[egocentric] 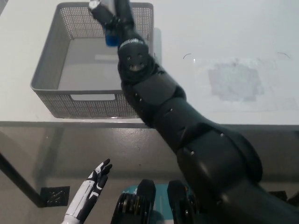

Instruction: Use the right hand to pick up a shampoo and place it into a container on the left side

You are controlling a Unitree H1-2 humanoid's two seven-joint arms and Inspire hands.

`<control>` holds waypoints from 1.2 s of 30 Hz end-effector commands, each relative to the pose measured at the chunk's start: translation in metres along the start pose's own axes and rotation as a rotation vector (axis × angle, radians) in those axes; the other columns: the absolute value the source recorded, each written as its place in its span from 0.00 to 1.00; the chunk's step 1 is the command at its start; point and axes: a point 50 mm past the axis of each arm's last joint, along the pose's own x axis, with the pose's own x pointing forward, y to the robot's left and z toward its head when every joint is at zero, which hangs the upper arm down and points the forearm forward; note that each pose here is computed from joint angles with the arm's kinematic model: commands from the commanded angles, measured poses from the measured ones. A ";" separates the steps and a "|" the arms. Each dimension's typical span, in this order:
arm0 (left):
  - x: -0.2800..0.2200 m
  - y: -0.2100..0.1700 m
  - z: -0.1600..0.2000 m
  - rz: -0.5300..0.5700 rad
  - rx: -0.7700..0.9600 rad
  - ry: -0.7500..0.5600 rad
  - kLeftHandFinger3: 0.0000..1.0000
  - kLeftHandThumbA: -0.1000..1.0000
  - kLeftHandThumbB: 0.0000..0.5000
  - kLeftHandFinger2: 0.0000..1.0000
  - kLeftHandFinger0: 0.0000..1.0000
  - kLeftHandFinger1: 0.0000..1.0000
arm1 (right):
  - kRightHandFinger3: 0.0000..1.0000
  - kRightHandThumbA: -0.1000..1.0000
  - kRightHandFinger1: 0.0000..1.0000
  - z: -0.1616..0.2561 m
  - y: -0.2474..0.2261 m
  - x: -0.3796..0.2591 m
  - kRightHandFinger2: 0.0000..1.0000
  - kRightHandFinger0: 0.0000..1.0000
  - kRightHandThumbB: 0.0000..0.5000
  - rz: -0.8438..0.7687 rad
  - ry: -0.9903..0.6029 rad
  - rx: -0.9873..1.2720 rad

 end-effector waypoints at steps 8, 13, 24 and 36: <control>0.014 0.008 0.019 -0.046 0.049 -0.062 1.00 1.00 0.55 1.00 1.00 1.00 | 0.82 0.00 0.37 -0.018 0.004 -0.008 0.82 0.00 0.24 0.034 0.033 -0.095; 0.015 0.010 0.020 -0.058 0.035 -0.058 1.00 1.00 0.57 1.00 1.00 1.00 | 0.68 0.00 0.34 -0.026 0.001 -0.010 0.74 0.02 0.33 0.026 0.037 -0.110; 0.017 0.010 0.022 -0.081 0.047 -0.060 1.00 1.00 0.59 1.00 1.00 1.00 | 1.00 0.91 1.00 -0.032 -0.019 -0.002 1.00 1.00 0.97 0.185 0.021 -0.198; 0.019 0.010 0.023 -0.092 0.055 -0.063 1.00 1.00 0.61 1.00 1.00 1.00 | 1.00 1.00 1.00 -0.005 -0.031 0.011 1.00 1.00 0.90 0.165 -0.071 -0.204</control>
